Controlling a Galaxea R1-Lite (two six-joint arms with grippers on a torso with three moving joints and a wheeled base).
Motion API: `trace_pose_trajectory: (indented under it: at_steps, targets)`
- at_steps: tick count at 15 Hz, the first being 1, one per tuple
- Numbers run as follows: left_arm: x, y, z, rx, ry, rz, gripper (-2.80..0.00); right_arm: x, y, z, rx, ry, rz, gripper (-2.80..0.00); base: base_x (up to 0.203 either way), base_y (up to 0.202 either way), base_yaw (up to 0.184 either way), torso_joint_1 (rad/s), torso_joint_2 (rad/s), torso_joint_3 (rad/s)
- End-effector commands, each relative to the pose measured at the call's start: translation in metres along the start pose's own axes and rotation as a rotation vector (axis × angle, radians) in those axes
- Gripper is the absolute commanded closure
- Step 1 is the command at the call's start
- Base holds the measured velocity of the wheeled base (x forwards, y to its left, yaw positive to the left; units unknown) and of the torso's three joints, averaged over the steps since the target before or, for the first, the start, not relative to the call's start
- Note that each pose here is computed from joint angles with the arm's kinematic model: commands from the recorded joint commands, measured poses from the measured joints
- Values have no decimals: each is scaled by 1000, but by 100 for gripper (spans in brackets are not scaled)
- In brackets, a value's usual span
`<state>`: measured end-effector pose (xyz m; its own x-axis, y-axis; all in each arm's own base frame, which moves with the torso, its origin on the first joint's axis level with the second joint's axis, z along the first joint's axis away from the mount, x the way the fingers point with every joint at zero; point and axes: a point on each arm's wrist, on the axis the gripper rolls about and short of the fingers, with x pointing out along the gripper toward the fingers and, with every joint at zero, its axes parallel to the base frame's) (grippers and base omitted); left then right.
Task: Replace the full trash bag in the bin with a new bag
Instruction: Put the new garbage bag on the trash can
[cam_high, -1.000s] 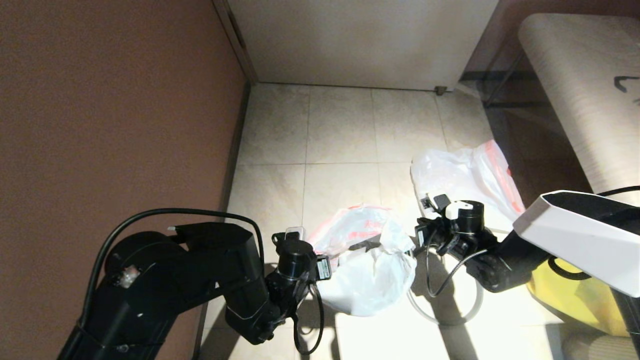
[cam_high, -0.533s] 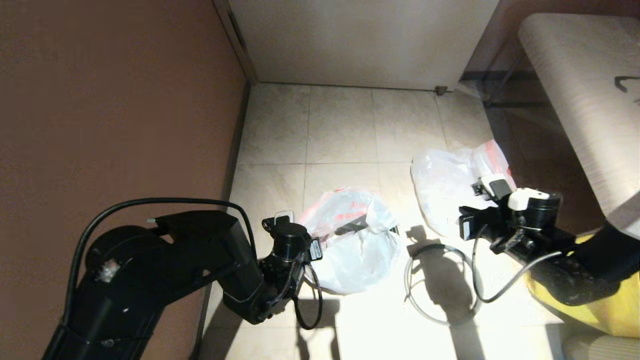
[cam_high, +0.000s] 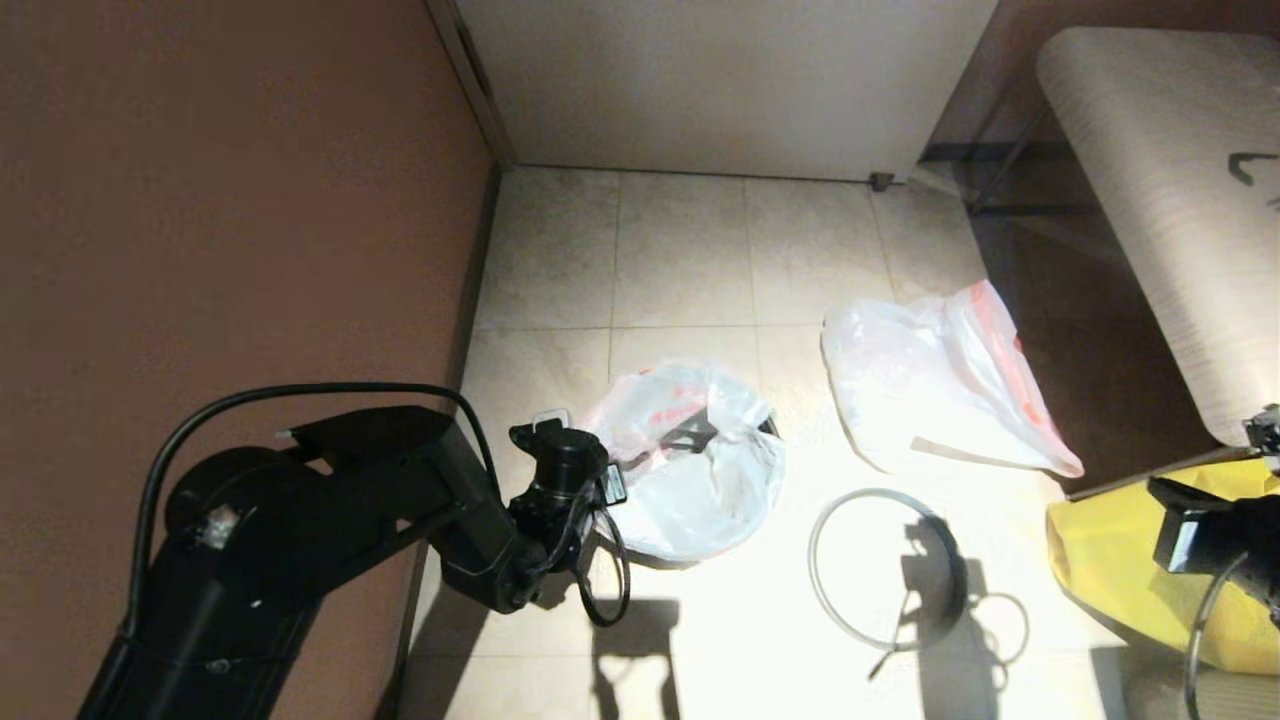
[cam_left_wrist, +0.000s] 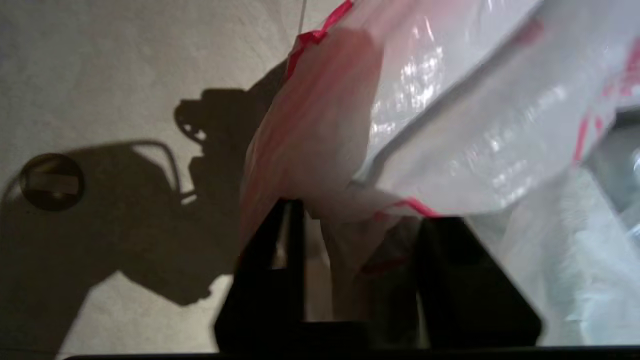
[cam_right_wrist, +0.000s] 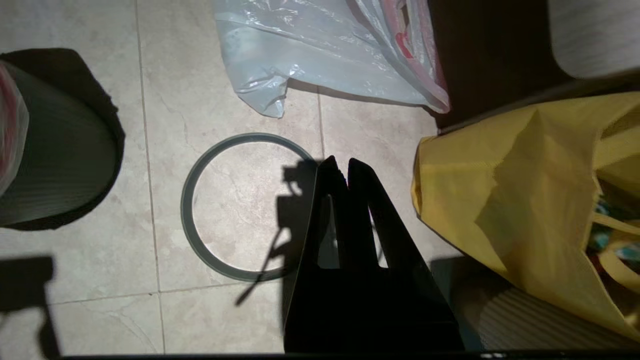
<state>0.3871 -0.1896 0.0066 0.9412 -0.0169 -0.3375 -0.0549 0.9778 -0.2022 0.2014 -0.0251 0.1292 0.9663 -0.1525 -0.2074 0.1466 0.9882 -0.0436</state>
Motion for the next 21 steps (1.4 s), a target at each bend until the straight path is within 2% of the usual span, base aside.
trace_pose_trajectory:
  at_steps: [1,3,6,8,10,13,15,16,19,21]
  targets:
    - [-4,1,4,-6,-9,1,-280,-21,-3,4,-26,-48,-22,0,0,0,0,0,0,0]
    - [-15,4,7,-1,21,-47,-280,-27,-6,1,-66,-42,-63,0,0,0,0,0,0,0]
    - [-43,-6,19,5,21,-123,-280,-35,-6,-8,-76,-15,-96,0,0,0,0,0,0,0]
    - [-58,-13,9,42,61,-162,-280,-41,-6,-11,-90,-11,-107,0,0,0,0,0,0,0]
    - [-64,-14,17,31,32,-177,-280,-43,-6,-13,-105,-3,-105,0,0,0,0,0,0,0]
    - [-86,-17,47,8,-36,-211,-280,-43,-6,-17,-102,14,-101,0,0,0,0,0,0,0]
    - [-85,-9,56,13,-61,-193,-280,-42,-6,-18,-98,24,-98,0,0,0,0,0,0,0]
    - [-80,-5,56,12,-59,-177,0,-40,-6,-19,-99,35,-97,0,0,0,0,0,0,0]
    - [-60,10,45,7,-35,-118,0,-39,-5,-22,-100,48,-93,0,0,0,0,0,0,0]
    - [-60,20,34,6,-23,-94,0,-41,-5,-25,-99,62,-89,0,0,0,0,0,0,0]
